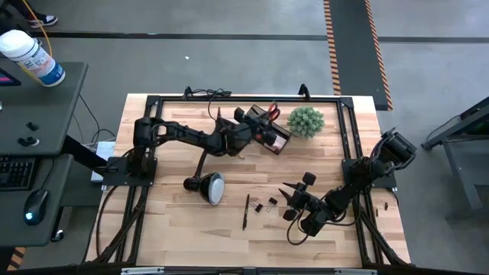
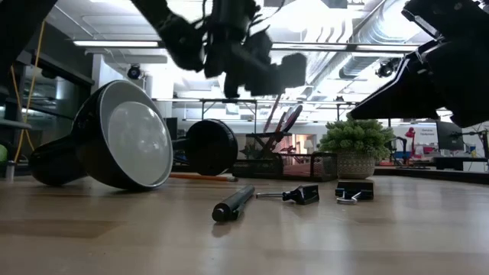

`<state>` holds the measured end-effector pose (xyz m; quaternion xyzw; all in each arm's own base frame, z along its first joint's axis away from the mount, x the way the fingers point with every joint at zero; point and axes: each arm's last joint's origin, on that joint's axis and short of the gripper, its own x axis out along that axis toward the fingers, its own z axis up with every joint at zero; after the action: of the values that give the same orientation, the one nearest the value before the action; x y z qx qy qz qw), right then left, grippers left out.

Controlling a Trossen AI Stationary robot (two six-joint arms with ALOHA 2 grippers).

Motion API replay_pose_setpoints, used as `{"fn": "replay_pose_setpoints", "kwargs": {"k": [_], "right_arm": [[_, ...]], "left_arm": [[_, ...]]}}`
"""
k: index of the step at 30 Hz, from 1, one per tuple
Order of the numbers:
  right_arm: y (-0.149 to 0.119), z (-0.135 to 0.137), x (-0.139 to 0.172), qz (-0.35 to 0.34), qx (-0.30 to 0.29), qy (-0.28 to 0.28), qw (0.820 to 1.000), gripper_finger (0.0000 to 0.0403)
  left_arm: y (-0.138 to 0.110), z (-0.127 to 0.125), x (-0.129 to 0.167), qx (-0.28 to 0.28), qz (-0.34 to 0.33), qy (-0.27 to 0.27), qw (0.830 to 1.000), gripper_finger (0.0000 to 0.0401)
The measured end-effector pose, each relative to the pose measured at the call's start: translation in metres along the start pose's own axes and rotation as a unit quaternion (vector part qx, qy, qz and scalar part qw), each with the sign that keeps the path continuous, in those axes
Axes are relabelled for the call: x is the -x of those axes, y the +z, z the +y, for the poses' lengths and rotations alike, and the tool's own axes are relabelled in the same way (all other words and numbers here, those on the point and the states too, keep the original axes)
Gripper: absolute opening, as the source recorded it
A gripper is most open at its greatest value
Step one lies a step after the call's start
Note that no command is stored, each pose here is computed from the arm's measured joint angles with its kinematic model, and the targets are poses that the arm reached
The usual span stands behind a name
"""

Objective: Pick and place office supplies into organizer
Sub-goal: Put the bottom orange pencil into the desk organizer

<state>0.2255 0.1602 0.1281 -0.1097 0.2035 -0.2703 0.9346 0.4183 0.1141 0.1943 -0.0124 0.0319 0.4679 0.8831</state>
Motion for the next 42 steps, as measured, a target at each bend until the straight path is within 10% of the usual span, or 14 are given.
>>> {"fn": "replay_pose_setpoints", "kwargs": {"k": [27, 42], "right_arm": [[0.018, -0.019, -0.033, -0.073, -0.156, -0.146, 0.974, 0.0114], [-0.016, -0.049, -0.051, -0.066, -0.210, -0.164, 0.961, 0.0067]], "left_arm": [[0.003, 0.030, -0.019, 0.044, -0.051, -0.057, 0.996, 0.0009], [0.004, 0.044, -0.029, 0.044, -0.054, -0.051, 0.996, 0.0010]]}}
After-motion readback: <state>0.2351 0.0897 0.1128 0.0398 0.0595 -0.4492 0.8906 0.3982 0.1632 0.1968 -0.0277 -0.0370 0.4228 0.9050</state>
